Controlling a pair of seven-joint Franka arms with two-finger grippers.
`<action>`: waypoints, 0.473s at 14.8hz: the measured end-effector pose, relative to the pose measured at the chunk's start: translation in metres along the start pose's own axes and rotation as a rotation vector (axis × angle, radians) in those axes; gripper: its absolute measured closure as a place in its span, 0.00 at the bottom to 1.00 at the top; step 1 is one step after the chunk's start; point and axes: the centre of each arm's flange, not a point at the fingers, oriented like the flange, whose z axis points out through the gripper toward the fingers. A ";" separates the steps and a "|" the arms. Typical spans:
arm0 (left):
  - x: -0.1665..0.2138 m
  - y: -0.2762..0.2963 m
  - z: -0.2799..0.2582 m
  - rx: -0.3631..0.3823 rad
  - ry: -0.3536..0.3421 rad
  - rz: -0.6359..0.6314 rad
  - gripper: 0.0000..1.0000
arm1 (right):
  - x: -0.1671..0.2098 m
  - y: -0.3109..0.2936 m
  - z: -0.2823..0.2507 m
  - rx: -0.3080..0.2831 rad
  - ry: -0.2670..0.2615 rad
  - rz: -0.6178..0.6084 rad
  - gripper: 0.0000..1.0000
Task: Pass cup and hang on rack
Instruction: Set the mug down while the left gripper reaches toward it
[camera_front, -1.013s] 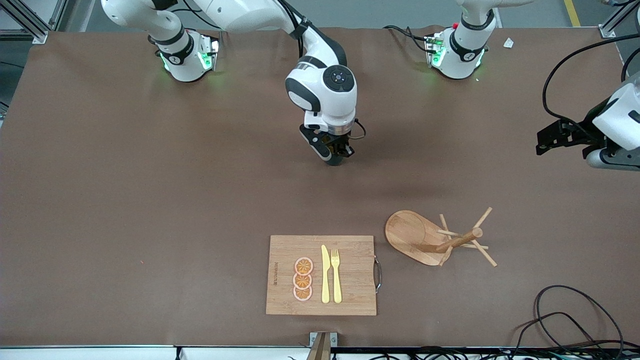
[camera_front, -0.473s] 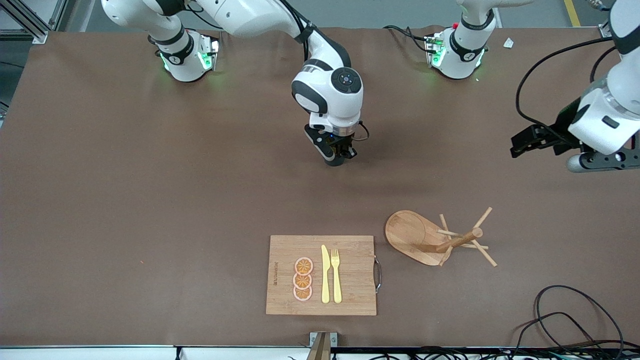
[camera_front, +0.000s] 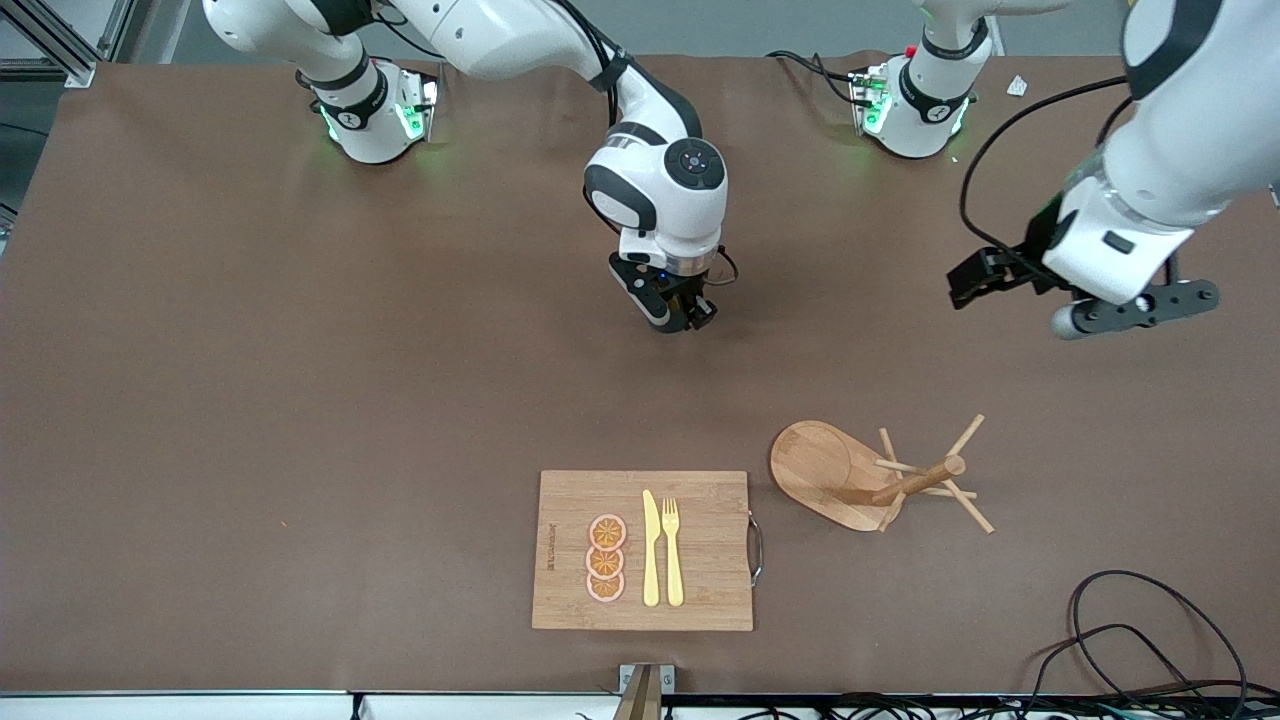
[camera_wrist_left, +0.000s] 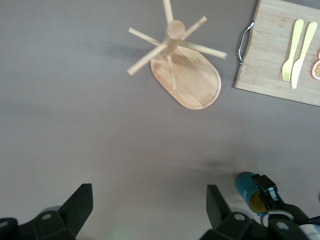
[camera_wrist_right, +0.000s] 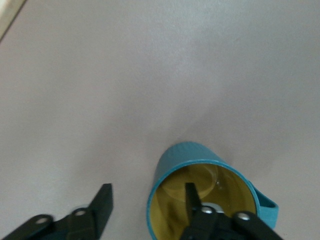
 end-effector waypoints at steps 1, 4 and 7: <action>-0.004 0.009 0.003 0.002 -0.004 -0.009 0.00 | 0.002 -0.002 -0.005 -0.003 0.004 0.004 0.17; -0.012 0.029 0.010 0.016 -0.010 -0.039 0.00 | 0.008 -0.009 -0.016 -0.007 0.011 0.014 0.00; -0.021 0.045 0.015 0.022 -0.015 -0.067 0.00 | 0.030 -0.009 -0.027 -0.077 0.039 -0.097 0.00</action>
